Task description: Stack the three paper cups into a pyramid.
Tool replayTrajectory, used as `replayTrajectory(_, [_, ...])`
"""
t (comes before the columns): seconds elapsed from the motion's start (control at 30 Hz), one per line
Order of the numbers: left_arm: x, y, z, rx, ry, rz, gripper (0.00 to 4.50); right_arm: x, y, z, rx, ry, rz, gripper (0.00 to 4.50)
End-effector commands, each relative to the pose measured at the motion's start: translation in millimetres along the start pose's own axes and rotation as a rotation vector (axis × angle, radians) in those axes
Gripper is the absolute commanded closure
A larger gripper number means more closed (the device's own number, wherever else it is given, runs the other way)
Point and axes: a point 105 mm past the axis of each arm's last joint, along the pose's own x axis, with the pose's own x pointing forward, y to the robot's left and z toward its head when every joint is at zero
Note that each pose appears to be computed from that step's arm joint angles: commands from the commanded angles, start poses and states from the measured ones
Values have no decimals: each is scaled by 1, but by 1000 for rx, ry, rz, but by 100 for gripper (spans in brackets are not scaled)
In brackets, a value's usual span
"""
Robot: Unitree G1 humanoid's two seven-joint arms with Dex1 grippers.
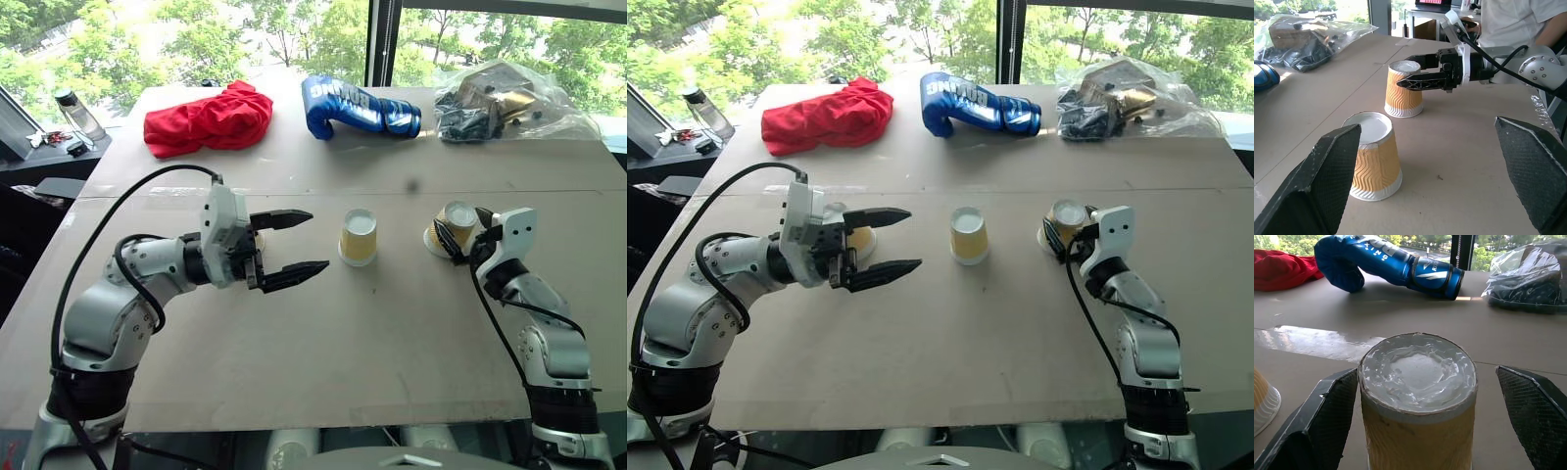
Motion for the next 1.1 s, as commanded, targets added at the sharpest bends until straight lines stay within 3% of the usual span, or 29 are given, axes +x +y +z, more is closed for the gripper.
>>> replayTrajectory(0.03, [-2,-3,13,68,-20,7,0,1,-2,15,-22,-59,-2,61])
replayTrajectory(0.2, [-2,-2,12,66,-21,9,0,1,0,16,-31,-66,15,254])
replayTrajectory(0.67, [-26,-4,0,44,36,90,0,7,70,17,-4,-73,349,256])
replayTrajectory(1.1, [-30,-7,0,52,35,134,0,17,86,15,-2,-48,410,256])
